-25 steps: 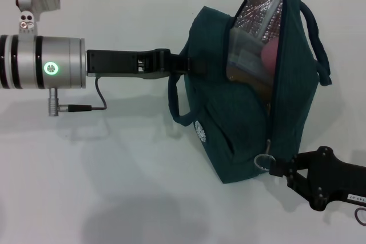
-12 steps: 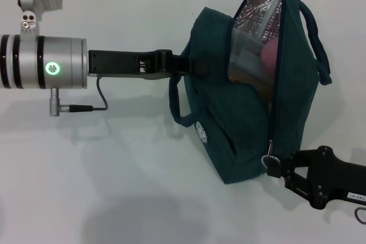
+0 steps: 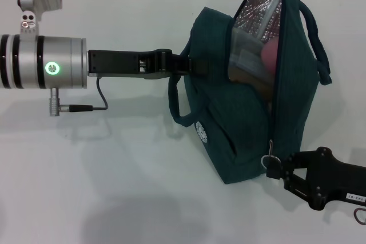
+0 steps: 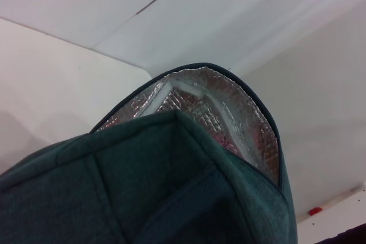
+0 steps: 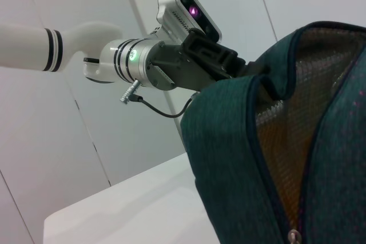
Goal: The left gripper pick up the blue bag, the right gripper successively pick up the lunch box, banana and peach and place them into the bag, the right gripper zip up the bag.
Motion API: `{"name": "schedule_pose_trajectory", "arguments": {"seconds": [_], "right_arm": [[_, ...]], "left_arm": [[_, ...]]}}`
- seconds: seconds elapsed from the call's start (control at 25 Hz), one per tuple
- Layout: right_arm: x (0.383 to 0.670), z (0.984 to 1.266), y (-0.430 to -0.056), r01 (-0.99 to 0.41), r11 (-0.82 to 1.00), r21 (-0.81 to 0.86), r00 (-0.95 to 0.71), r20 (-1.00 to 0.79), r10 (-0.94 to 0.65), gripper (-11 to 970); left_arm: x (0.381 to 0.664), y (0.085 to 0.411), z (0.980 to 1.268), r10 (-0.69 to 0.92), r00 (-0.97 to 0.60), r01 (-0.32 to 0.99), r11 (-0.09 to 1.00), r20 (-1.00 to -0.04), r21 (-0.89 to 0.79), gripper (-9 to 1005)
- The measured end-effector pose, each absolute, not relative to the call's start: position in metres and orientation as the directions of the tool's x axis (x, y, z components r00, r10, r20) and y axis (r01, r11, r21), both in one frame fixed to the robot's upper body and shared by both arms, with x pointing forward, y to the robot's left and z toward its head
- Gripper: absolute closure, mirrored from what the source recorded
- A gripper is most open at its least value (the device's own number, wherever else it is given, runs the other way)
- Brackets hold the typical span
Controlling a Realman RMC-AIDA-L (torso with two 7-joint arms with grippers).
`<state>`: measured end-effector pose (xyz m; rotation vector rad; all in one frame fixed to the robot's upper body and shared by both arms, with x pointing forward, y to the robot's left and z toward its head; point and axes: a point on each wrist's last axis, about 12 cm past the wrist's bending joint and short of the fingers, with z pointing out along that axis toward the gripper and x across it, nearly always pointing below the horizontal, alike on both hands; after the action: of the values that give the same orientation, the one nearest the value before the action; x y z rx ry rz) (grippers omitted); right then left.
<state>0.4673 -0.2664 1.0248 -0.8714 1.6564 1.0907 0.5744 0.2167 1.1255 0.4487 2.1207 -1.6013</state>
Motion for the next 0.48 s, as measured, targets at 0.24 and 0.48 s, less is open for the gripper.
{"name": "schedule_pose_trajectory", "arguments": {"seconds": [0.24, 0.48], "right_arm": [[0.4674, 1.0246, -0.2657, -0.897, 0.351, 0.268, -0.309, -0.949, -0.065, 864], [0.4679, 1.0248, -0.2657, -0.897, 0.353, 0.267, -0.308, -0.949, -0.064, 938]], "left_arm": [[0.5743, 0.2168, 1.1254, -0.008, -0.849, 0.505, 0.276, -0.528, -0.818, 887], [0.5743, 0.2168, 1.1254, -0.008, -0.849, 0.505, 0.276, -0.528, -0.818, 883]]}}
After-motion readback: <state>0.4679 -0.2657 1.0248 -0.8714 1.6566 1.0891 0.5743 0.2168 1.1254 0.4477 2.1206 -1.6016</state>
